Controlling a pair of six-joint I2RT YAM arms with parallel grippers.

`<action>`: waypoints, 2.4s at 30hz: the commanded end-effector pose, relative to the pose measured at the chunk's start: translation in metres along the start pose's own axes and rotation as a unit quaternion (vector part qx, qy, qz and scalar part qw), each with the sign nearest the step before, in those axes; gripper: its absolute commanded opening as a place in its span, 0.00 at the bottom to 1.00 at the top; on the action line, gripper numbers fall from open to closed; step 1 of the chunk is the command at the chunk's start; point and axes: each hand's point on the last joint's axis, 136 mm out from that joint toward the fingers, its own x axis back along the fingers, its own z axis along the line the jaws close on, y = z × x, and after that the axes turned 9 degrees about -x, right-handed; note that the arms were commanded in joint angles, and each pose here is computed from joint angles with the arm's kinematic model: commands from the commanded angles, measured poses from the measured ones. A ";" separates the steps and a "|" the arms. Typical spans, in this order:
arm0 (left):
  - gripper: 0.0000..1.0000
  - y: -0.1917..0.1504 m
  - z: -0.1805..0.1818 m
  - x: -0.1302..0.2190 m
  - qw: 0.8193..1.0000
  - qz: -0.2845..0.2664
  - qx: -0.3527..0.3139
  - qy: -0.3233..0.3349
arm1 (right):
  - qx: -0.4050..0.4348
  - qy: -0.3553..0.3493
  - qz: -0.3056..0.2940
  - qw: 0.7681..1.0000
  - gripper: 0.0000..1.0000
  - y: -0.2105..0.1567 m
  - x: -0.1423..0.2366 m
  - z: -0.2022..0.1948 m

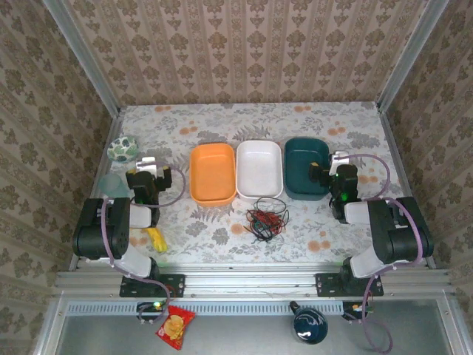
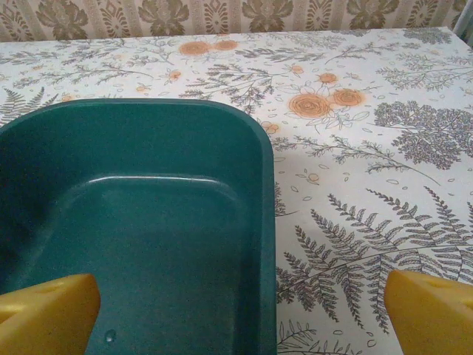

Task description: Untangle the cables

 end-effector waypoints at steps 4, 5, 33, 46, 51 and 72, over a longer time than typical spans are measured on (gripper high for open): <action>1.00 0.009 -0.001 -0.003 1.000 -0.010 0.001 -0.001 | 0.005 0.010 -0.005 1.000 1.00 0.006 -0.003 0.003; 1.00 0.009 0.000 -0.003 1.000 -0.010 0.001 -0.001 | 0.004 0.010 -0.005 1.000 1.00 0.006 -0.003 0.003; 1.00 0.010 0.000 -0.003 1.000 -0.011 0.001 0.001 | 0.001 0.013 -0.005 1.000 1.00 0.007 -0.003 0.003; 1.00 0.081 0.034 0.049 0.993 0.060 0.056 0.087 | -0.038 -0.068 0.028 0.997 0.80 0.047 0.023 -0.011; 1.00 0.107 -0.067 0.094 0.998 0.044 0.008 -0.048 | -0.072 -0.051 0.074 0.993 0.75 0.058 0.065 0.037; 1.00 0.069 -0.288 0.228 0.854 0.062 -0.092 -0.509 | -0.007 0.108 0.395 0.912 0.61 -0.084 0.130 0.149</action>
